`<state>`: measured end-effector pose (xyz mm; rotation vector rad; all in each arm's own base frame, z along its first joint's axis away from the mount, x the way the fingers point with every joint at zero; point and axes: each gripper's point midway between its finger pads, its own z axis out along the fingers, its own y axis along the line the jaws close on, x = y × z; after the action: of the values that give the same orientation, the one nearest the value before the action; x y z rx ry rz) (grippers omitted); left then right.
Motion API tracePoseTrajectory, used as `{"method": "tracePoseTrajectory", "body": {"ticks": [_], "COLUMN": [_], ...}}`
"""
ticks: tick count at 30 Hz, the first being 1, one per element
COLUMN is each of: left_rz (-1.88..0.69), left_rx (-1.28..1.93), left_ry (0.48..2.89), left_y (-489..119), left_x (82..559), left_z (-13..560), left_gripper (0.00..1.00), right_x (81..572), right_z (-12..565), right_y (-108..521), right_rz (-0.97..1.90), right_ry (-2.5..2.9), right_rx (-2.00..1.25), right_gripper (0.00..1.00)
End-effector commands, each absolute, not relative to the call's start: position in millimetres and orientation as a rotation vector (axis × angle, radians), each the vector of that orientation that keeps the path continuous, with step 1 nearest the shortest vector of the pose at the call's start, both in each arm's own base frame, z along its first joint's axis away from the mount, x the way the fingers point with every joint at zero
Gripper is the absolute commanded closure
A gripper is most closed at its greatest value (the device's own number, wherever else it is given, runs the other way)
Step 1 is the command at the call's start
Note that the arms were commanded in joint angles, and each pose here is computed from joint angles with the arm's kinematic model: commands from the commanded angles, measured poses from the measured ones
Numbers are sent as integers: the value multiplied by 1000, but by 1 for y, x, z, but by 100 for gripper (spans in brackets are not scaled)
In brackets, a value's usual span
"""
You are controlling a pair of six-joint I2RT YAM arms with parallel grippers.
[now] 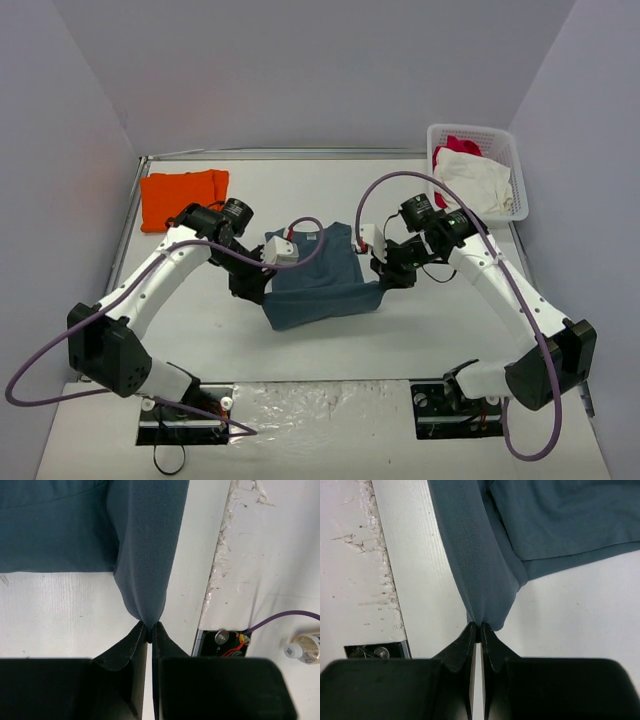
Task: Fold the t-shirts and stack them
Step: Fold the long partially folded tshirt into a neat square
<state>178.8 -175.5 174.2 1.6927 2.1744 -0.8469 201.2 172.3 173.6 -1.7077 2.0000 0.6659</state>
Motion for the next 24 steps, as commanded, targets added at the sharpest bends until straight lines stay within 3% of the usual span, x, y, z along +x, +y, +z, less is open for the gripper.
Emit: {"method": "tracePoseTrajectory", "body": {"ticks": [1, 24], "left_rz": [-782, -573], "left_rx": [1698, 1606], "left_ry": [2186, 2186], "left_y": [-172, -167], "left_x": [189, 298], "left_z": [183, 193], "left_gripper": [98, 97], "right_x": [209, 332], "right_z": [173, 171], "right_y": [165, 184], "right_rz": [616, 538], "right_ry": [2032, 2007], "right_rx": [-1738, -1688], "right_gripper": [100, 100]}}
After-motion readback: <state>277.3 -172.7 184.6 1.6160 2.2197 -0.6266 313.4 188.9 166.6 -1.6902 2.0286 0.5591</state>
